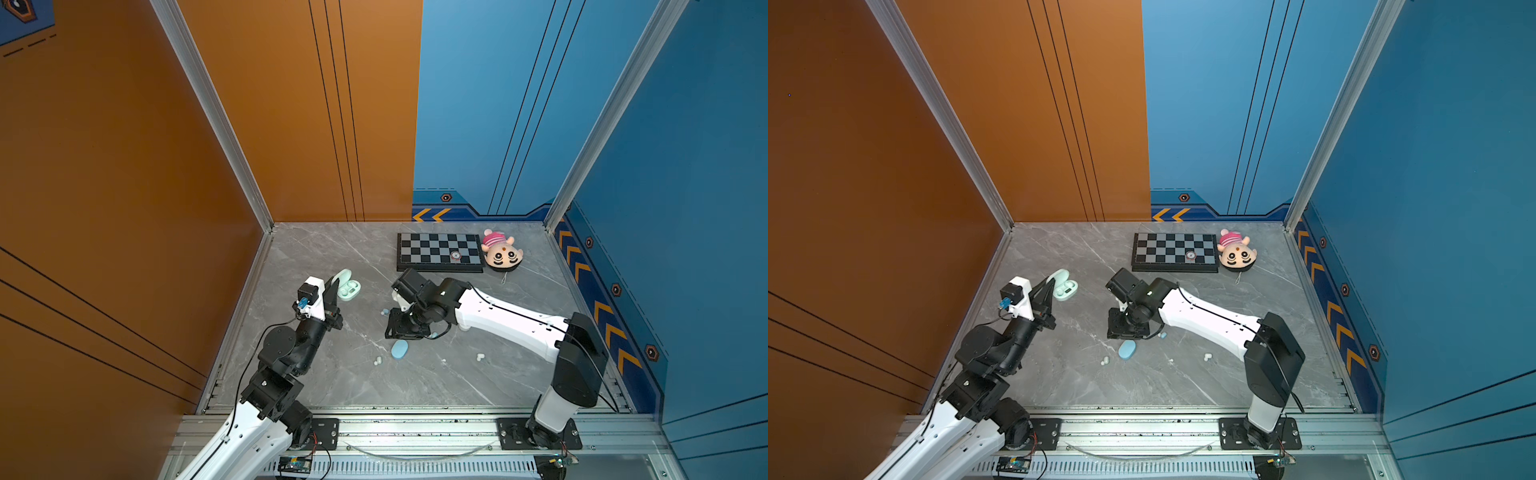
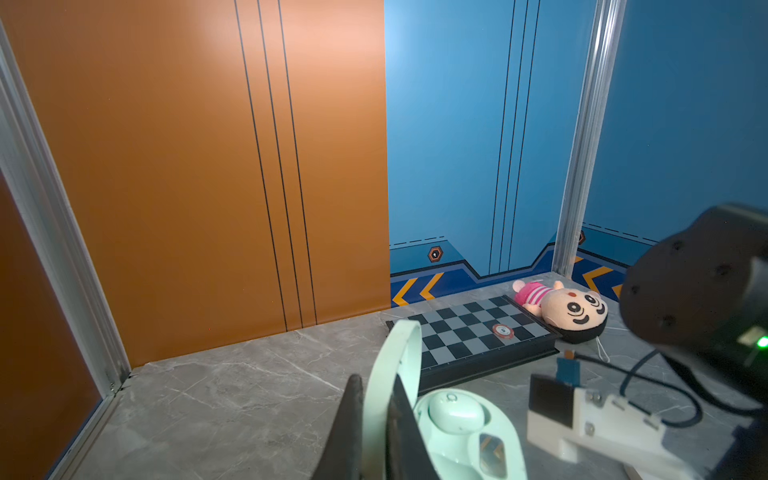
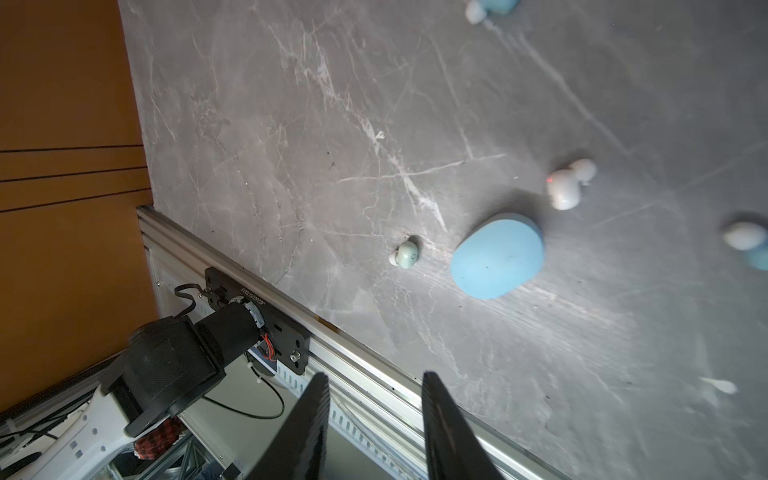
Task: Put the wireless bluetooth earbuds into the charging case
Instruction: 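Move the right gripper to the second pale green earbud and grasp it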
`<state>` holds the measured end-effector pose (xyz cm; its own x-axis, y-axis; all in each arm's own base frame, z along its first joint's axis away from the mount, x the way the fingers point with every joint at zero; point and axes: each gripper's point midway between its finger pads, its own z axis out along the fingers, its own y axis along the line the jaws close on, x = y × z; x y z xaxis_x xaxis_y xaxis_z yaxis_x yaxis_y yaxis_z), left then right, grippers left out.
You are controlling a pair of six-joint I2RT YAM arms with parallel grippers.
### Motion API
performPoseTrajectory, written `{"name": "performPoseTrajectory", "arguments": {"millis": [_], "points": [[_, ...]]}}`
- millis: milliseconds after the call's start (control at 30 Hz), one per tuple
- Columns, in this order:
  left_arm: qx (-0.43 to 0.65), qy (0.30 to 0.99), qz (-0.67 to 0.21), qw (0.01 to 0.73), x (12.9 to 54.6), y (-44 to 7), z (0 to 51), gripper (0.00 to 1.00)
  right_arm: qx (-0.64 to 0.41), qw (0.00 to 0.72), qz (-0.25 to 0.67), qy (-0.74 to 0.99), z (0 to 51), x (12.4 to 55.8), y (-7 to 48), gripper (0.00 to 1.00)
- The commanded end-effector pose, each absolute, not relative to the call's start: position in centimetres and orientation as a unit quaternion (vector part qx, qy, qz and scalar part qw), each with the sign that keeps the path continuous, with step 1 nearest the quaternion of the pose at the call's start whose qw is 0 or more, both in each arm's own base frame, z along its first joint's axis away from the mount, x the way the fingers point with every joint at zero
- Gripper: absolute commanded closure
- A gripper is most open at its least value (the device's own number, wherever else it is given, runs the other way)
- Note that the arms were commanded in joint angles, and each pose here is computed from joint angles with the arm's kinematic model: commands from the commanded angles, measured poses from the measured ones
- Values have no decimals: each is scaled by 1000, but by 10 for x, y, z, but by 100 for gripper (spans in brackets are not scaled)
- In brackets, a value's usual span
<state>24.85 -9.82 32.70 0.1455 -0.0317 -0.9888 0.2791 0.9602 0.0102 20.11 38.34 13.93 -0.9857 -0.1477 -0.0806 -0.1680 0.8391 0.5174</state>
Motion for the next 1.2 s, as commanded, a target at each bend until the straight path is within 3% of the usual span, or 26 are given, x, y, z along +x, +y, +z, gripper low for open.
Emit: {"name": "performPoseTrajectory", "arguments": {"millis": [0,467,1167], "points": [[87,669,-80,734,245,-85,309,100,-59,20,310,949,136,202,416,60],[93,680,-92,722,241,-86,303,100,-34,-47,226,972,41,187,414,63],[86,674,-91,728,241,-82,311,100,-34,-89,164,982,0,174,406,73]]}}
